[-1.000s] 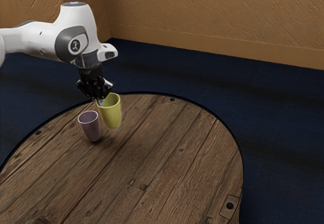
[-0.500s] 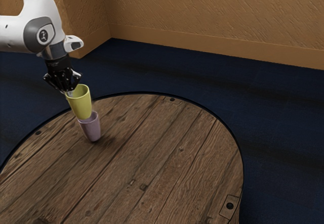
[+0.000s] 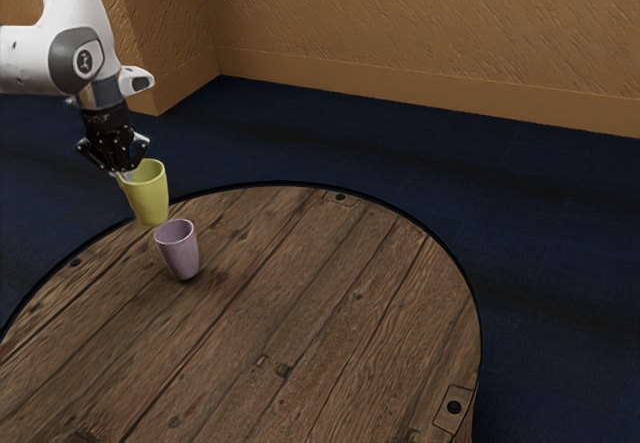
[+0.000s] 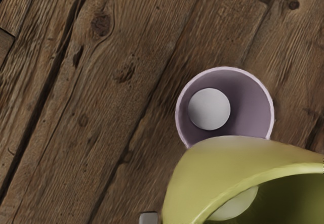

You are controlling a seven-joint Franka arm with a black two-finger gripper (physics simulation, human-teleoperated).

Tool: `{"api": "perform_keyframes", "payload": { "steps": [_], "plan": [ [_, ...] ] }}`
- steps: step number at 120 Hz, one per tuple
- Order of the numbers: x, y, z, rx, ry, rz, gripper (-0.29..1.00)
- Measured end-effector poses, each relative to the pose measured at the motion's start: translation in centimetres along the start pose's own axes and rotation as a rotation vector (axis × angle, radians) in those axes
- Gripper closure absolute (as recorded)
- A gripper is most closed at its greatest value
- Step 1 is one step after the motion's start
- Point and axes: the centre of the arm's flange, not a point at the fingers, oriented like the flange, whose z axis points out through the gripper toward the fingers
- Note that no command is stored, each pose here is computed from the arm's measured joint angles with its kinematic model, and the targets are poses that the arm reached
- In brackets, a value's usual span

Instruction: Place the right cup onto the left cup

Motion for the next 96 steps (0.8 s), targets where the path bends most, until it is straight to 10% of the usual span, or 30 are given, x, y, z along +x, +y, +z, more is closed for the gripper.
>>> {"api": "perform_keyframes", "payload": {
  "steps": [96],
  "plan": [
    [5.0, 1.7, 3.5, 0.024, -0.089, 0.028, 0.79]
  ]
}}
